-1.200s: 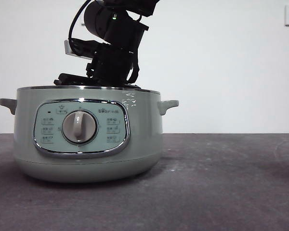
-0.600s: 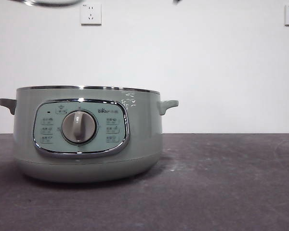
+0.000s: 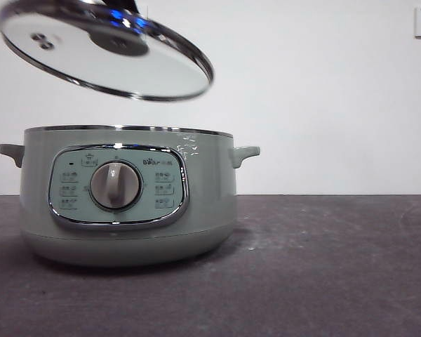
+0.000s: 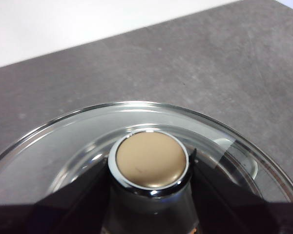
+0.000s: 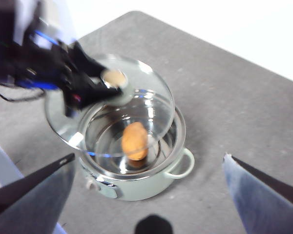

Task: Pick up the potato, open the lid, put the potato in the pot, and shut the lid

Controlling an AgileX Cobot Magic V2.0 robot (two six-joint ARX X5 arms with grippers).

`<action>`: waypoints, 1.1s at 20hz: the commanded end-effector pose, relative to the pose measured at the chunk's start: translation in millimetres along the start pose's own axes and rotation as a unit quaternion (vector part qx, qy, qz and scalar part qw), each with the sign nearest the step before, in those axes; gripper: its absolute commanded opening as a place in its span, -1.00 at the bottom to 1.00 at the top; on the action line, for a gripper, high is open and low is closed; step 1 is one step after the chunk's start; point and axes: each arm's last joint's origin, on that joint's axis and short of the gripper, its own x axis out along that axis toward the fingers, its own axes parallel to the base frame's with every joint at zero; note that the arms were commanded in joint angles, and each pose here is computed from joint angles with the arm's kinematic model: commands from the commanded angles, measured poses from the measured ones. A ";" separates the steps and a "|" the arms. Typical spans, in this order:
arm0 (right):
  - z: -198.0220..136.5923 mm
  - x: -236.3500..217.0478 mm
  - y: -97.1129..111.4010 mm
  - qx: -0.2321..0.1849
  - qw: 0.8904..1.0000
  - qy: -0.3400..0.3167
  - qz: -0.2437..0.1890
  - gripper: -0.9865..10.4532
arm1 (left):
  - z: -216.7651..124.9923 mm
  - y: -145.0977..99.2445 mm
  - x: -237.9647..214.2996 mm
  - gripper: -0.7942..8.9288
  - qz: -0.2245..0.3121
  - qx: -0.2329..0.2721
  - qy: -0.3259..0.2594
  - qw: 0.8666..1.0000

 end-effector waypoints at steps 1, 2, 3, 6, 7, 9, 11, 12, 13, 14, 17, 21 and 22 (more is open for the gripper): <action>-2.6 -6.0 -1.8 0.007 0.999 0.002 -0.036 0.05 | 5.1 -4.6 11.0 -0.85 -0.007 -0.006 -0.017 1.000; -3.8 -7.4 -2.6 0.007 0.999 0.006 -0.052 0.05 | 2.6 -6.3 18.3 -0.85 -0.009 -0.007 -0.009 1.000; -4.8 -7.6 -3.1 0.007 0.998 0.012 -0.060 0.05 | 0.1 -7.4 25.3 -0.85 -0.010 -0.008 -0.001 1.000; -7.0 -7.6 -3.6 0.006 0.997 0.023 -0.070 0.05 | -8.1 -10.0 43.1 -0.85 -0.012 -0.005 0.026 1.000; -6.9 -7.6 -3.6 0.006 0.997 0.023 -0.070 0.05 | -10.6 -10.1 48.0 -0.85 -0.011 -0.005 0.033 0.999; -6.9 -7.6 -3.6 0.006 0.997 0.023 -0.070 0.05 | -14.1 -10.3 54.4 -0.85 -0.010 -0.005 0.044 0.999; -6.9 -7.6 -3.6 0.006 0.997 0.023 -0.070 0.05 | -17.3 -10.2 55.1 -0.85 -0.010 -0.004 0.060 0.998; -6.8 -7.6 -3.6 0.006 0.997 0.023 -0.070 0.05 | -19.1 -10.1 54.9 -0.85 -0.010 -0.004 0.069 0.998; -6.8 -7.6 -3.6 0.006 0.997 0.023 -0.070 0.05 | -20.7 -10.1 54.6 -0.85 -0.010 -0.003 0.077 0.997; -6.6 -7.6 -3.6 0.006 0.997 0.022 -0.070 0.05 | -22.2 -10.0 54.7 -0.85 -0.009 -0.003 0.084 0.996; -6.5 -7.5 -3.6 0.006 0.997 0.021 -0.070 0.05 | -24.0 -10.0 57.0 -0.85 -0.009 -0.003 0.088 0.996; -6.6 -7.5 -3.6 0.006 0.997 0.021 -0.070 0.05 | -30.7 -10.3 63.9 -0.85 -0.009 -0.002 0.113 0.994; -6.6 -7.5 -3.6 0.006 0.997 0.021 -0.070 0.05 | -32.7 -10.1 64.4 -0.85 -0.008 -0.002 0.122 0.993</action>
